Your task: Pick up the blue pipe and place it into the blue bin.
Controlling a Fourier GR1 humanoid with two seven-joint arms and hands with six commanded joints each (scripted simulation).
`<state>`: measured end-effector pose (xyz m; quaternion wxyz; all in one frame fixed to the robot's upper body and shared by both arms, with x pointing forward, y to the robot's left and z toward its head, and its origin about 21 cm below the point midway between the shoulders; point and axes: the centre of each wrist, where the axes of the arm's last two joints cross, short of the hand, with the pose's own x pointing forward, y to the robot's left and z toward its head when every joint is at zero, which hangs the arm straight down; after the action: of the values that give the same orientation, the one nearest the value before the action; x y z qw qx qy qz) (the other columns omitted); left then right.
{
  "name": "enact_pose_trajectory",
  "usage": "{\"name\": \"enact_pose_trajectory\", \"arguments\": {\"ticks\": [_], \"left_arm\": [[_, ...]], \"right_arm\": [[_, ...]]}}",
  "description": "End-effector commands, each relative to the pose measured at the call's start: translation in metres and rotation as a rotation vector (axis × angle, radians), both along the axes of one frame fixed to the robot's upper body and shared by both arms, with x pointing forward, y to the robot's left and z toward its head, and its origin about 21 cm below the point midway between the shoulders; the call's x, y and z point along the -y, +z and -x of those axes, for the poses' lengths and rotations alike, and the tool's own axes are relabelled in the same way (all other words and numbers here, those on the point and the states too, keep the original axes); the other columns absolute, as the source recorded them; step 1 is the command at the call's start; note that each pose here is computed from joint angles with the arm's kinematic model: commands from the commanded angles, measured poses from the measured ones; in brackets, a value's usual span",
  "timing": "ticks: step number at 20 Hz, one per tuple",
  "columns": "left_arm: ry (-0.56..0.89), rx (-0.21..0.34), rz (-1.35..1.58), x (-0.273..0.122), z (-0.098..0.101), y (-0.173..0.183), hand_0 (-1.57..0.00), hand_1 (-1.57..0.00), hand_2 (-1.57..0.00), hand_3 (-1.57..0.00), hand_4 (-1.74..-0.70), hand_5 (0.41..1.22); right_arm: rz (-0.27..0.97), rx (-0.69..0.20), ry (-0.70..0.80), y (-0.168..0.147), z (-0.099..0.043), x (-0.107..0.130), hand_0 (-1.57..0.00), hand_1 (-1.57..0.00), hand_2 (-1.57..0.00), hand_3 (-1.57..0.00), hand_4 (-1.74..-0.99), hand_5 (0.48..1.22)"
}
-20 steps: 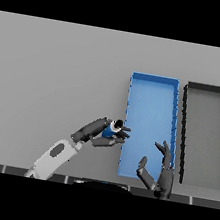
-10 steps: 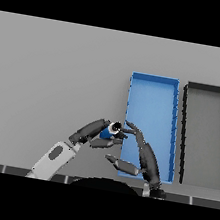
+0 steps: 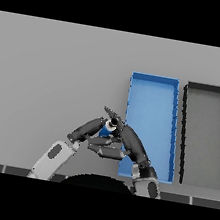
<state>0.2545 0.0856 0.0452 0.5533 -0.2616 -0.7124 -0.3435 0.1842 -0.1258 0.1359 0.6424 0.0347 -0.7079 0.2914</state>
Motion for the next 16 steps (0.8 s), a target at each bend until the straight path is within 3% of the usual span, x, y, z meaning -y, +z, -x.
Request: {"name": "enact_pose_trajectory", "arguments": {"ticks": [1, 4, 6, 7, 8, 9, 11, 12, 16], "left_arm": [[0.0, -0.006, 0.009, -0.002, -0.001, -0.002, -1.57, -1.57, -1.57, -1.57, -1.47, 1.221], [-0.028, 0.0, 0.029, -0.001, 0.0, -0.001, -1.57, -1.57, -1.57, -1.57, -1.45, 1.221], [-0.018, -0.002, 0.03, -0.003, 0.0, 0.001, -1.57, -1.57, -1.57, -1.57, -1.46, 1.221], [-0.006, -0.015, 0.006, -0.003, 0.0, -0.001, -1.57, -1.57, -1.57, -1.57, -1.51, 1.221], [0.006, -0.026, 0.013, -0.004, 0.0, 0.0, -1.57, -1.57, -1.54, -1.3, -1.56, 1.221], [0.001, -0.047, 0.005, -0.003, 0.001, -0.003, -1.57, -1.57, -1.53, -1.14, -1.6, 1.221], [-0.004, -0.026, 0.017, -0.002, 0.0, 0.001, -1.57, -1.57, -1.54, -1.21, -1.65, 1.221], [-0.008, -0.024, 0.024, 0.0, 0.001, -0.002, -1.57, -1.57, -1.55, -1.23, -1.67, 1.221], [-0.007, -0.017, 0.019, -0.003, -0.001, -0.003, -1.57, -1.57, -1.56, -1.32, -1.71, 1.221]], "right_arm": [[-0.006, 0.001, 0.018, 0.002, -0.004, -0.005, 0.0, 0.0, 0.0, 0.0, -1.194, 0.514], [-0.012, 0.011, 0.057, 0.009, -0.014, -0.009, 0.0, -0.01, -0.02, 0.0, -1.214, 0.511], [-0.025, 0.031, 0.079, 0.017, -0.019, -0.012, -0.02, -0.11, -0.13, -0.05, -1.222, 0.517], [-0.024, 0.036, 0.082, 0.02, -0.024, -0.012, -0.17, -0.24, -0.25, -0.14, -1.255, 0.519], [-0.027, 0.039, 0.092, 0.023, -0.025, -0.012, -0.4, -0.44, -0.43, -0.31, -1.303, 0.52], [-0.016, 0.043, 0.097, 0.022, -0.026, -0.012, -0.63, -0.65, -0.66, -0.5, -1.383, 0.523], [-0.022, 0.054, 0.108, 0.025, -0.027, -0.016, -0.97, -0.98, -0.99, -0.79, -1.496, 0.555], [-0.048, 0.045, 0.11, 0.025, -0.028, -0.016, -1.09, -1.1, -1.1, -0.9, -1.537, 0.6], [-0.109, 0.079, 0.118, 0.02, -0.03, -0.022, -1.37, -1.38, -1.38, -1.29, -1.475, 0.94]]}}
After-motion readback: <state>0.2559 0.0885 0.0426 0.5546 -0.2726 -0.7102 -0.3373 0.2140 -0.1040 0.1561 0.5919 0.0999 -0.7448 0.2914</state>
